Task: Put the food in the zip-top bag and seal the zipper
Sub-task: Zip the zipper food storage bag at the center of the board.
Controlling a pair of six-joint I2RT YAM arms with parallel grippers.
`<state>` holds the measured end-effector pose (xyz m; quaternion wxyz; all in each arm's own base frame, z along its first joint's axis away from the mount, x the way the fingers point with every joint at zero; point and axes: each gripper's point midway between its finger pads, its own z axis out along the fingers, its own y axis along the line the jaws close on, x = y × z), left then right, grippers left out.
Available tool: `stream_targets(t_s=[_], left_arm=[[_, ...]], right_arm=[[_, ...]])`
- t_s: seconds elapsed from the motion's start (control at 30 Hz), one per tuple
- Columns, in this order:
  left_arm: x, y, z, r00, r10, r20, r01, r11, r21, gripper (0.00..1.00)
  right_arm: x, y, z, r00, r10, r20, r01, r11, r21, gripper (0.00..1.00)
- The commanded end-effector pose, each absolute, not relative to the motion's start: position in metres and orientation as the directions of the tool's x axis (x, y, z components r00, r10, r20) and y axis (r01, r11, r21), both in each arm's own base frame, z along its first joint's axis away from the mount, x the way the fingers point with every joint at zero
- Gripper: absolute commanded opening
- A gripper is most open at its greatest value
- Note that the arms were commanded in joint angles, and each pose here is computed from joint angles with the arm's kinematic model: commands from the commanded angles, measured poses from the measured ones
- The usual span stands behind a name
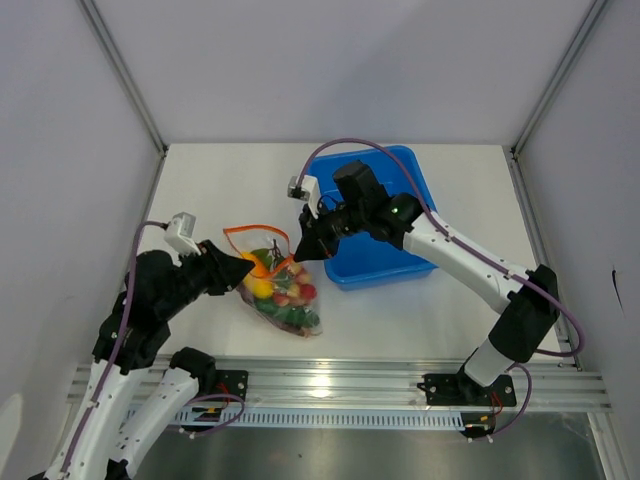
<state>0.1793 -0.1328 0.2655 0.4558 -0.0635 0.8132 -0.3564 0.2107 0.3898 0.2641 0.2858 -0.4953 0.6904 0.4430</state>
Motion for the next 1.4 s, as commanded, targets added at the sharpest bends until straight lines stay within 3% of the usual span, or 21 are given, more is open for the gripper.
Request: stream_targets(t_s=[0.0,0.2,0.37,0.53,0.8,1.27,1.37], left_arm=[[0.185,-0.123,0.305,-0.434,-0.399,-0.807,0.318,0.771,-0.552,0.40],[0.178,-0.142,0.344,-0.338,-0.334,-0.880,0.523,0.711,-0.470,0.72],[0.172,-0.163,0.363,-0.263,-0.294,-0.919,0.682,0.617,-0.392,0.79],[0.162,-0.189,0.381,-0.174,-0.280,-0.944,0.845,0.449,-0.289,0.79],[0.168,-0.204,0.384,-0.096,-0.209,-0.973,0.914,0.369,-0.169,0.78],[0.196,-0.223,0.327,-0.105,-0.017,-0.994,0.956,0.275,-0.106,0.77],[0.192,-0.231,0.327,-0.092,-0.019,-0.996,0.979,0.182,-0.094,0.76]], right_arm=[[0.205,0.388,0.295,-0.318,-0.390,-0.864,-0.948,0.122,0.293,0.00],[0.200,0.386,0.308,-0.312,-0.368,-0.876,-0.950,0.134,0.282,0.00],[0.198,0.383,0.324,-0.308,-0.348,-0.886,-0.951,0.148,0.273,0.00],[0.197,0.382,0.338,-0.291,-0.333,-0.897,-0.955,0.157,0.252,0.00],[0.193,0.375,0.348,-0.273,-0.351,-0.896,-0.960,0.157,0.231,0.00],[0.181,0.370,0.357,-0.249,-0.347,-0.904,-0.968,0.109,0.225,0.00],[0.178,0.369,0.358,-0.251,-0.350,-0.902,-0.968,0.097,0.232,0.00]])
